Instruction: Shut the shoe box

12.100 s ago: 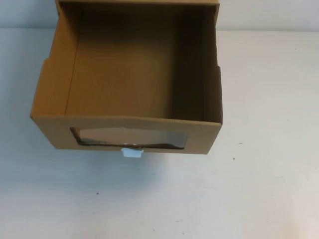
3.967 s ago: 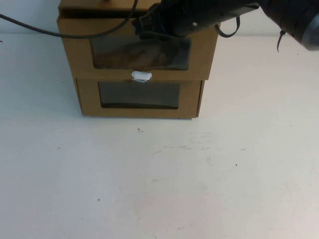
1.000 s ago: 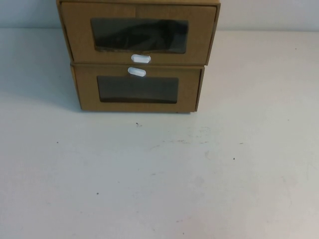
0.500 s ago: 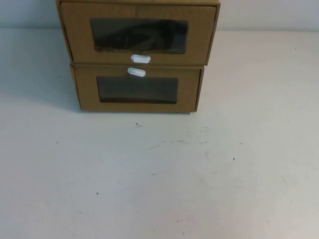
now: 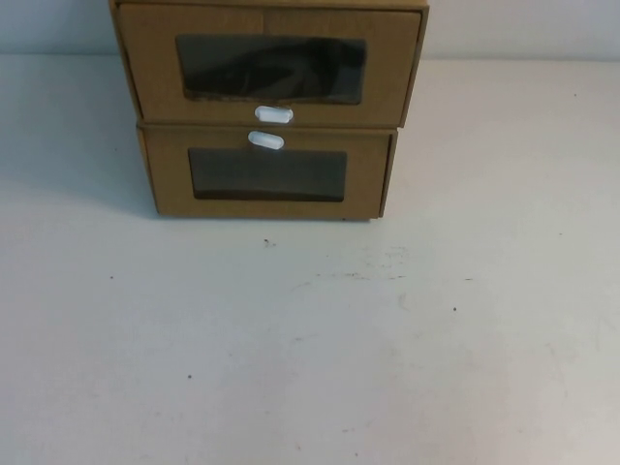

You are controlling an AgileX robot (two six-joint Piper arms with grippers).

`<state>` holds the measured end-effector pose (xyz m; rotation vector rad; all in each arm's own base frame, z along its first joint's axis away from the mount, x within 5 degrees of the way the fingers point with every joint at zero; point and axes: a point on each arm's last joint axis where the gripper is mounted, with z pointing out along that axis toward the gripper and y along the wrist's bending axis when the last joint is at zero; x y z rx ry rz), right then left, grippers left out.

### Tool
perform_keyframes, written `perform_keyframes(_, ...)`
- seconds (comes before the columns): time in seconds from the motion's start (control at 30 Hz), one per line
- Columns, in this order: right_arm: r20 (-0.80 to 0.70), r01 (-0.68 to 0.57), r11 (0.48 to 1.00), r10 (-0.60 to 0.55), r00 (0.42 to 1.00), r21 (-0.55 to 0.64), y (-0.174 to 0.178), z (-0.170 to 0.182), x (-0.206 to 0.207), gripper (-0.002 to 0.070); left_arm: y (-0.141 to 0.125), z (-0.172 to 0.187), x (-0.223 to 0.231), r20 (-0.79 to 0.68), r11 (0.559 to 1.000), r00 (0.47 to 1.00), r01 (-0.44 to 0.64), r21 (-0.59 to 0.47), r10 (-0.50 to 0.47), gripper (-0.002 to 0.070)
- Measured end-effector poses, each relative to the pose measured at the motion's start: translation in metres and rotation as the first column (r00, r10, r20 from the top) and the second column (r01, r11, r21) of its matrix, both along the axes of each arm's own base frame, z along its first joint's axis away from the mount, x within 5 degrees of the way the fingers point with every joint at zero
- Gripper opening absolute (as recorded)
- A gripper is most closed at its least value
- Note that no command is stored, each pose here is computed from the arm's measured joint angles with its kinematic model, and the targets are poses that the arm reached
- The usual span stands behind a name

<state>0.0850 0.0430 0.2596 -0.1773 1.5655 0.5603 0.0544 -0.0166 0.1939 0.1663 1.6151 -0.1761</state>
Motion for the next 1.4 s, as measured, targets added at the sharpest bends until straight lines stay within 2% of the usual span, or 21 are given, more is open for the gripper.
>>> perform_keyframes(0.3, -0.022, -0.003, 1.000, 0.002, 1.000, -0.010, 0.000, -0.002, 0.000, -0.0011, 0.000, 0.000, 0.000, -0.003, 1.000, 1.000, 0.003, 0.000, -0.003, -0.0005)
perform_keyframes(0.43, 0.020, 0.018, 0.993, -0.016, 1.000, -0.120, -0.003, -0.006, -0.002, -0.0011, 0.000, 0.000, 0.000, -0.003, 1.000, 1.000, 0.003, 0.000, -0.003, -0.0005)
perform_keyframes(0.5, 0.040, 0.074, 0.985, -0.068, 0.997, -0.157, -0.009, -0.013, -0.004, -0.0011, 0.000, 0.000, 0.000, -0.003, 1.000, 1.000, 0.003, 0.000, -0.003, -0.0005)
perform_keyframes(0.67, 0.058, 0.306, 0.934, -0.300, 0.952, -0.183, -0.032, -0.050, -0.016, -0.0011, 0.000, 0.000, 0.000, -0.003, 1.000, 1.000, 0.003, 0.000, -0.003, -0.0005)
perform_keyframes(0.77, 0.054, 0.371, 0.909, -0.368, 0.928, -0.190, -0.038, -0.060, -0.024, -0.0011, 0.000, 0.000, 0.000, -0.003, 1.000, 1.000, 0.003, 0.000, -0.003, -0.0005)
perform_keyframes(0.83, 0.030, 0.381, 0.902, -0.383, 0.923, -0.204, -0.039, -0.065, -0.027, -0.0011, 0.000, 0.000, 0.000, -0.003, 1.000, 1.000, 0.003, 0.000, -0.003, -0.0005)
perform_keyframes(1.03, -0.167, 0.318, 0.901, -0.377, 0.911, -0.295, -0.038, -0.085, -0.031, -0.0012, 0.000, 0.000, 0.000, -0.005, 1.000, 1.000, 0.005, -0.001, -0.005, -0.0005)
perform_keyframes(1.4, -0.179, 0.312, 0.901, -0.375, 0.910, -0.301, -0.037, -0.086, -0.032, -0.0011, 0.000, 0.000, 0.000, -0.005, 1.000, 1.000, 0.005, -0.001, -0.005, -0.0005)
